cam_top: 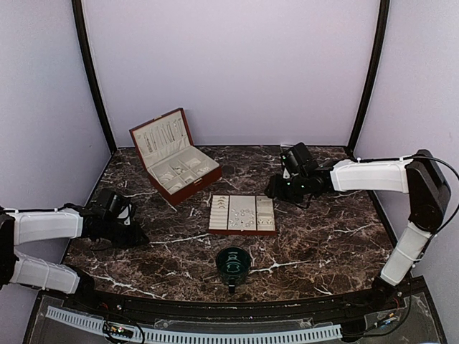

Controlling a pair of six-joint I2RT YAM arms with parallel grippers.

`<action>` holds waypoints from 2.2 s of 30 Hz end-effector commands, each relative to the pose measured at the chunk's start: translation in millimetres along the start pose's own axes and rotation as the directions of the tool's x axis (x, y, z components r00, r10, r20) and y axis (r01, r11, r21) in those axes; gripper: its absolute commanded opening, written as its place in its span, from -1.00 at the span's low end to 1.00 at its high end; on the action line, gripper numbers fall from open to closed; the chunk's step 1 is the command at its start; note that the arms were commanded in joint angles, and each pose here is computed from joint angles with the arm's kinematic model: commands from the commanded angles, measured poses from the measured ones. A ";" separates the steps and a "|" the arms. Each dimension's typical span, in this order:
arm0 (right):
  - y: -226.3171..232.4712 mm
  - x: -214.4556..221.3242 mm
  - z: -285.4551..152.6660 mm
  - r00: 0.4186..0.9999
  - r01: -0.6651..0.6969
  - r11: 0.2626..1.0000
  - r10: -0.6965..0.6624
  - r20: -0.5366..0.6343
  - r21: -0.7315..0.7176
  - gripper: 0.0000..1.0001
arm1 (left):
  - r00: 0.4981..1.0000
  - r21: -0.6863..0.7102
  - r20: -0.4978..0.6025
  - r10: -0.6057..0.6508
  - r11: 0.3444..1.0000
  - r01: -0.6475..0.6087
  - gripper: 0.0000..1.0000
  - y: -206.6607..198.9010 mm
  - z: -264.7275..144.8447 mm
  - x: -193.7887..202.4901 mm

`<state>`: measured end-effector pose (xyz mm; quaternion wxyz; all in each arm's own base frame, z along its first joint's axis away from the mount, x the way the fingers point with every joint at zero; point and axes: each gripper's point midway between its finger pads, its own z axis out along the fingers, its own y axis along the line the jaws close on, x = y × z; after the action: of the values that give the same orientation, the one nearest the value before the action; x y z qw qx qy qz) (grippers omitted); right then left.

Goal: Organize the mixed jewelry
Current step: Pick up the earring from the center of the board.

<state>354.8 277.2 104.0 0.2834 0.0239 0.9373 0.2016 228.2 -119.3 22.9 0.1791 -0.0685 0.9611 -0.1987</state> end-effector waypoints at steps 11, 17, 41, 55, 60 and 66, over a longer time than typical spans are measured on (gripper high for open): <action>8.7 -6.5 -4.8 1.000 0.003 0.999 -0.002 0.025 -0.039 0.08 | 0.999 0.016 -0.038 0.019 1.000 -0.019 -0.60 -0.3 4.4 9.0; 7.1 -5.7 -3.5 1.000 0.003 0.999 -0.002 0.021 -0.036 0.08 | 0.998 0.013 -0.047 0.031 0.999 -0.031 -0.65 -1.8 5.4 11.5; 11.1 -12.3 -12.2 0.999 0.005 0.999 -0.003 0.043 -0.051 0.09 | 0.995 -0.084 -0.054 0.085 0.992 -0.089 -0.97 4.3 5.5 13.7; 40.0 -23.7 -49.7 0.996 0.084 0.982 -0.077 0.048 -0.168 0.17 | 0.972 -0.054 0.046 0.232 0.972 -0.229 -1.00 -33.9 -16.7 -18.3; 67.3 -19.5 -68.9 0.993 0.117 0.947 -0.121 0.007 -0.300 0.18 | 0.934 0.005 0.117 0.339 0.940 -0.342 -1.00 -66.9 -33.5 -36.5; 102.9 -5.3 -88.6 0.981 0.147 0.872 -0.189 -0.045 -0.467 0.18 | 0.837 0.084 0.198 0.510 0.842 -0.533 -1.00 -114.2 -52.0 -46.4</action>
<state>324.3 312.8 181.8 0.2713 -0.0782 0.9021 0.3263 257.1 -173.3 98.1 0.2750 0.1104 0.9372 -0.1842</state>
